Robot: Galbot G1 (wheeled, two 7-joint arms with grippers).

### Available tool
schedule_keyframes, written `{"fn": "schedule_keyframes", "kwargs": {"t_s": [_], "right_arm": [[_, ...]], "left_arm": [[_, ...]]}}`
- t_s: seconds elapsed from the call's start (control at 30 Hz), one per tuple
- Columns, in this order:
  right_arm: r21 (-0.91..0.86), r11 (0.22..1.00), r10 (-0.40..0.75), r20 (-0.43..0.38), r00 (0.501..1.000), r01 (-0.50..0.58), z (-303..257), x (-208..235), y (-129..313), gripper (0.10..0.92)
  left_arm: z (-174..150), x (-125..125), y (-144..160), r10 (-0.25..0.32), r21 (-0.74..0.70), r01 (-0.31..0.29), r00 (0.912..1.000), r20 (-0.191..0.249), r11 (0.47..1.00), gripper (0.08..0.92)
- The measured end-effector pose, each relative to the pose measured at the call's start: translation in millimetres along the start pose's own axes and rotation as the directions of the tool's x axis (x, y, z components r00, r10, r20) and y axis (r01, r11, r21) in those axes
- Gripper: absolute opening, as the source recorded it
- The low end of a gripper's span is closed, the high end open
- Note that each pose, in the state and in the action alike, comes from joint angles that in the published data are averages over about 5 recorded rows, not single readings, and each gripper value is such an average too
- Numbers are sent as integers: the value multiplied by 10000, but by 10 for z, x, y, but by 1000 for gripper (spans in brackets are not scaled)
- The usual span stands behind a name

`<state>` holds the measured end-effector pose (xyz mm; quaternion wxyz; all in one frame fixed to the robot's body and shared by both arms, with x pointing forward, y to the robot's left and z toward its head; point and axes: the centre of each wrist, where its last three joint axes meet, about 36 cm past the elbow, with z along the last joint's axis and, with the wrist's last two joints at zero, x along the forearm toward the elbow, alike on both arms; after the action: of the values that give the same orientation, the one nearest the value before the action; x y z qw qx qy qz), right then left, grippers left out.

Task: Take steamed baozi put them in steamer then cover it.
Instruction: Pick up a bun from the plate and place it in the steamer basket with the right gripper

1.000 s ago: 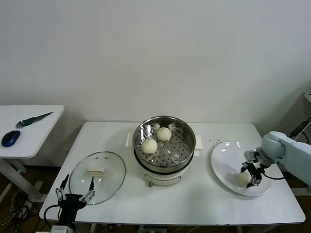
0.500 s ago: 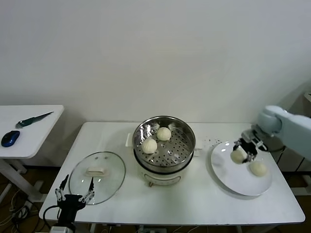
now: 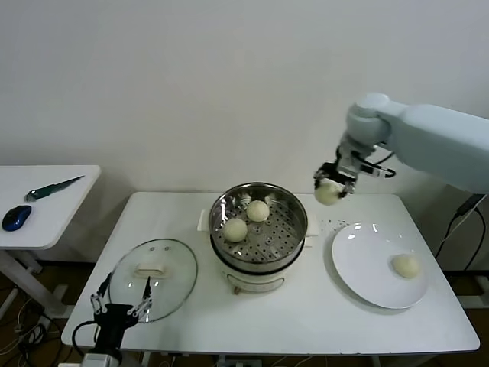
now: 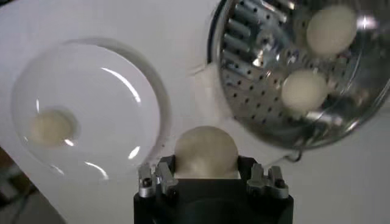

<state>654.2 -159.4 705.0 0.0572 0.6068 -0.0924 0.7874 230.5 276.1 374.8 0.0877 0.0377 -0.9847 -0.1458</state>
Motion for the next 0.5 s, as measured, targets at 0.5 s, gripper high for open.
{"fn": "schedule_keyframes", "kwargs": {"t_s": [0.5], "right_arm": [[3601,9328,-498,859,9951,156,-871,-707,-1006,678]], "left_arm": [[85,42,73,-155,5,155,9997,-197,9999,823]]}}
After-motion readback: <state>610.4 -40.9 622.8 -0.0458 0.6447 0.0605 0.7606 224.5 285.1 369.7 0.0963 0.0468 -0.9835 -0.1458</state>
